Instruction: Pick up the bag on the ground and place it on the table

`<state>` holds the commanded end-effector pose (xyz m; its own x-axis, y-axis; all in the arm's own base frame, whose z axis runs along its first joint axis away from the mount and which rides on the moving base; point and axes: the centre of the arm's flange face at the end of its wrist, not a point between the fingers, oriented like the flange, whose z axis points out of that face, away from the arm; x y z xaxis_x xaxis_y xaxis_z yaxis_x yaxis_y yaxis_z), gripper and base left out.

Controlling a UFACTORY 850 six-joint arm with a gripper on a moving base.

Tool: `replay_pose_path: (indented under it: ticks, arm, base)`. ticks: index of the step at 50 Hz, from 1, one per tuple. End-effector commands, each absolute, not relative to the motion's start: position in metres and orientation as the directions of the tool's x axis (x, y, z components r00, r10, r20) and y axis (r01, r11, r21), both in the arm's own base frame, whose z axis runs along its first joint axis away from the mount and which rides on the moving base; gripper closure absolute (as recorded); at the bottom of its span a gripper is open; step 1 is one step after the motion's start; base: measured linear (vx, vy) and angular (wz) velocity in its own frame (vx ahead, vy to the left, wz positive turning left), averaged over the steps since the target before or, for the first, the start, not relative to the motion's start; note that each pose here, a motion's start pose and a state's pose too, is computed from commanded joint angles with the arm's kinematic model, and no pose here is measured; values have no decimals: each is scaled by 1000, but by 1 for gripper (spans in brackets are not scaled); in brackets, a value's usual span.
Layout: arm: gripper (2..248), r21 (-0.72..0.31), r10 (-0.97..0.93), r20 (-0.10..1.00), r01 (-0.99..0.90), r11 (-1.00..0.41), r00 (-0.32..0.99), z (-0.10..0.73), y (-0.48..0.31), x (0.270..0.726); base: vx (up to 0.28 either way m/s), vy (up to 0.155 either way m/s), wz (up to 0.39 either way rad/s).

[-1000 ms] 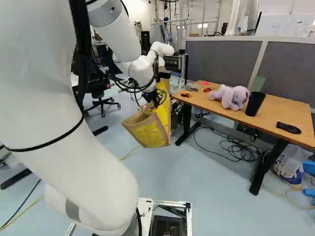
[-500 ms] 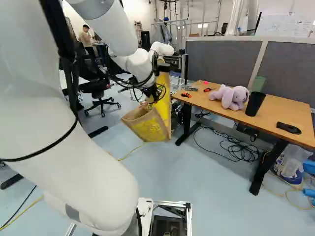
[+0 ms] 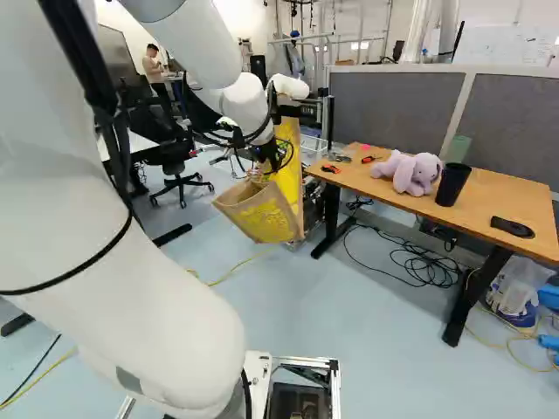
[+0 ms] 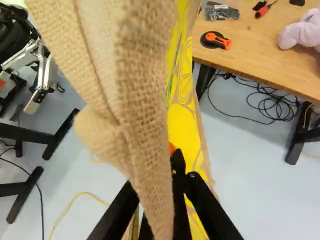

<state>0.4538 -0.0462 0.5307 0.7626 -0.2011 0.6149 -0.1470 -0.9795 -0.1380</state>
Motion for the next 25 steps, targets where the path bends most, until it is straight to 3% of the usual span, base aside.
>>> replay_pose_path:
  ticks: [25]
  arm:
    - [228,-198,-233,579,-143,-970,781,557,-43,458]
  base:
    - [0,0,0]
